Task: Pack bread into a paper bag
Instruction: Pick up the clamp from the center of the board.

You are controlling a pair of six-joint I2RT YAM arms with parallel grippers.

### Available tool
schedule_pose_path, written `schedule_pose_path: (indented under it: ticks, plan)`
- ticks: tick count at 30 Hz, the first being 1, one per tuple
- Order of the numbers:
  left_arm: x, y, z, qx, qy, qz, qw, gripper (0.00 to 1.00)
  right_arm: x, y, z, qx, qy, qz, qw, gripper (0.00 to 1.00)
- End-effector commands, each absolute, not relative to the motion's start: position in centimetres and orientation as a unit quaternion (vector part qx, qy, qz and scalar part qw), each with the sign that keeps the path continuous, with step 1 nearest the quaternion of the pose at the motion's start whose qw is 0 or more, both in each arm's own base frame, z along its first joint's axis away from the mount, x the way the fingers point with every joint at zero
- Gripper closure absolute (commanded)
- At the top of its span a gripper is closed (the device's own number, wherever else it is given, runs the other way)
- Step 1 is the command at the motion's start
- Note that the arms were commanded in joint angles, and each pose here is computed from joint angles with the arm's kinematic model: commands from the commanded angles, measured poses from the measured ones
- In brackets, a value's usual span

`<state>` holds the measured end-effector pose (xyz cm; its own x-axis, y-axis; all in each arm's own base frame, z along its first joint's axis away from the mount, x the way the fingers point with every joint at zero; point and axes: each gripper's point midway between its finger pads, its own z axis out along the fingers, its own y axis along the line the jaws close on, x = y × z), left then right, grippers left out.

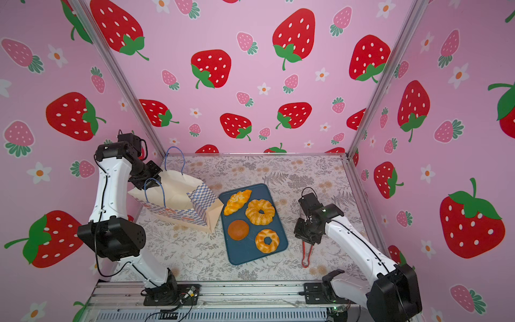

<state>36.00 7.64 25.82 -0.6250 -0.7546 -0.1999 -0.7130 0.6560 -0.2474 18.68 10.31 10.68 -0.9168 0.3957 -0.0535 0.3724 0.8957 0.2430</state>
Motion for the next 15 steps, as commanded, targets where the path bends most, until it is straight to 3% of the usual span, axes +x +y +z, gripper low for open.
schedule_pose_path:
  ticks: [1,2,8,10,12,13,14,15]
  plan:
    - [36.2,7.6,27.1,-0.395,0.901,-0.080,0.159,0.86,19.0,8.8,11.8,0.288,0.950,0.094,0.078,0.50]
    - [36.2,7.5,27.3,-0.393,0.902,-0.081,0.161,0.86,18.8,8.1,12.1,0.315,0.942,0.078,0.081,0.03]
    - [36.6,7.3,28.2,-0.382,0.903,-0.090,0.172,0.86,16.6,5.4,11.6,0.438,0.896,0.018,0.071,0.00]
    - [36.8,7.3,28.4,-0.382,0.903,-0.093,0.174,0.86,17.5,6.3,10.6,0.387,0.916,0.058,0.092,0.21]
    - [36.9,7.3,28.4,-0.381,0.903,-0.092,0.175,0.86,17.7,7.2,10.0,0.363,0.920,0.098,0.109,0.27]
    - [37.0,7.1,28.3,-0.378,0.904,-0.099,0.173,0.86,17.8,7.6,9.5,0.363,0.917,0.121,0.116,0.25]
    - [37.0,6.8,28.3,-0.375,0.905,-0.105,0.171,0.86,18.1,7.9,9.7,0.362,0.910,0.148,0.139,0.07]
    - [37.0,6.8,28.3,-0.374,0.905,-0.105,0.171,0.86,18.0,7.6,9.4,0.369,0.906,0.148,0.143,0.00]
